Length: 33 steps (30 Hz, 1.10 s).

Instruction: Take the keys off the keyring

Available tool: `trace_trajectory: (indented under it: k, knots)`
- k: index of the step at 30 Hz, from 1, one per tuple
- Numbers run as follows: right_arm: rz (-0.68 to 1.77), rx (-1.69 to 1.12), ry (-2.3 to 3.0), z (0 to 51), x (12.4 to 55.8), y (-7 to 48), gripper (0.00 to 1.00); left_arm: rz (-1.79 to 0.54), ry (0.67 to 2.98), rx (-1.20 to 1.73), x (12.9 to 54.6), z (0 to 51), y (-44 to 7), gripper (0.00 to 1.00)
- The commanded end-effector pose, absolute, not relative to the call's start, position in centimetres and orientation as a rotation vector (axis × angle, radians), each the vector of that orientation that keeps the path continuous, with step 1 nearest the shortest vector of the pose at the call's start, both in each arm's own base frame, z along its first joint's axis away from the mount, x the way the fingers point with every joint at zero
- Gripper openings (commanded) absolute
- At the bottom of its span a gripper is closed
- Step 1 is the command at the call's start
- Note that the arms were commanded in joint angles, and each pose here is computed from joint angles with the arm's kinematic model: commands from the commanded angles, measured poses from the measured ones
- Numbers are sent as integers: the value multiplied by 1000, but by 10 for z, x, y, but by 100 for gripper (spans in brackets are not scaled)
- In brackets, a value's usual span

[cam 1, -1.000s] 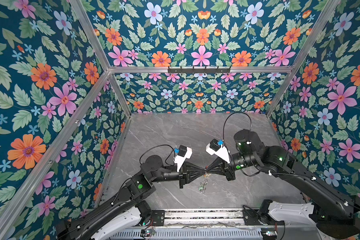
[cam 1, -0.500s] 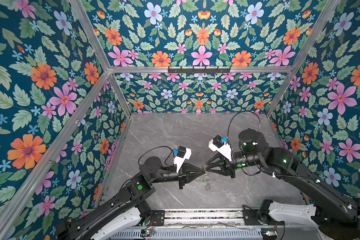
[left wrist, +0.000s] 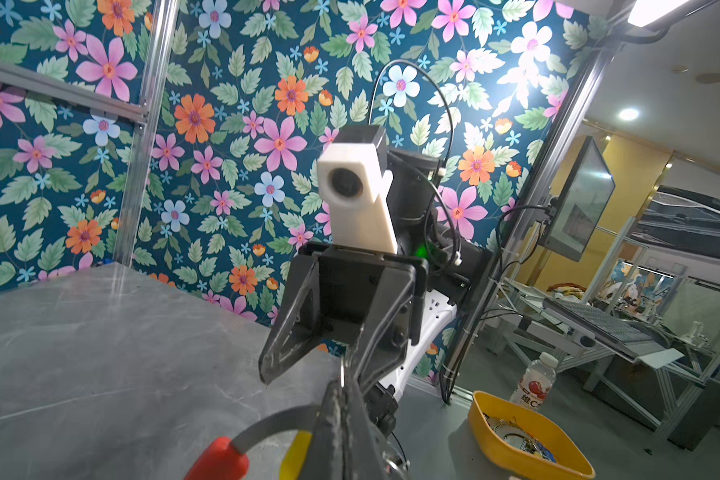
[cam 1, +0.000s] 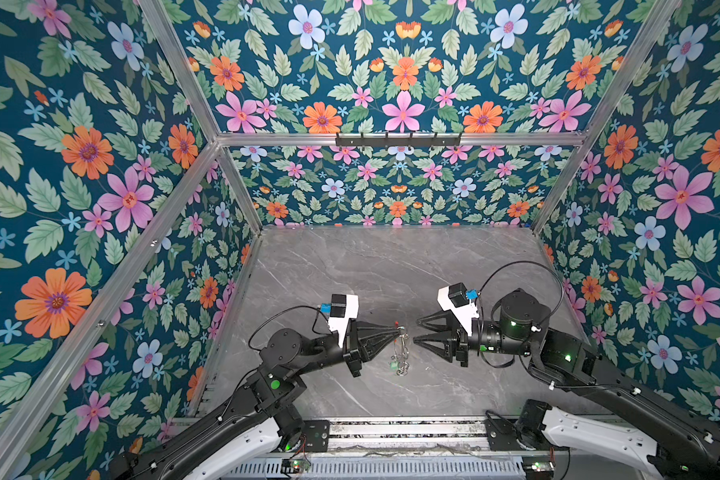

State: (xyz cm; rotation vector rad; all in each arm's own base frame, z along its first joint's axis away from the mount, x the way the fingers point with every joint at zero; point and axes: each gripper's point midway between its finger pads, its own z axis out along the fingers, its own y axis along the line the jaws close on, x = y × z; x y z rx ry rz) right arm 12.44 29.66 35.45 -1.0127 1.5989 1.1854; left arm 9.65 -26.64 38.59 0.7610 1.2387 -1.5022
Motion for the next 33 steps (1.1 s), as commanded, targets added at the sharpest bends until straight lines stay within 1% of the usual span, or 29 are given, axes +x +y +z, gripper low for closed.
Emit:
trace_trajectory:
  k: [1,11,16,19,21,24,28,29,32,33]
  knots:
    - [1220,-998,1477,376,122,303,51,-1528,1117,735,92,409,-260,0]
    - [1236,-1055,1480,368,116,316,53,-1567,1077,728,90,411,-261,0]
    - [1223,-1048,1491,366,117,316,52,-1569,1072,728,89,411,-260,0]
    - [1229,-1051,1479,367,115,315,46,-1551,1085,706,92,411,-258,0]
    - [1236,-1061,1478,367,113,316,37,-1549,1088,702,93,410,-258,0]
    - [1244,-1073,1474,368,112,317,28,-1545,1092,697,94,410,-258,0]
    - [1250,-1084,1475,367,110,319,23,-1535,1099,688,96,408,-258,0]
    - [1250,-1084,1476,366,110,319,24,-1535,1101,689,96,408,-258,0]
    - [1219,-1069,1492,364,114,317,45,-1542,1095,711,93,407,-258,0]
    - [1206,-1057,1493,365,116,316,49,-1547,1092,720,91,407,-259,0]
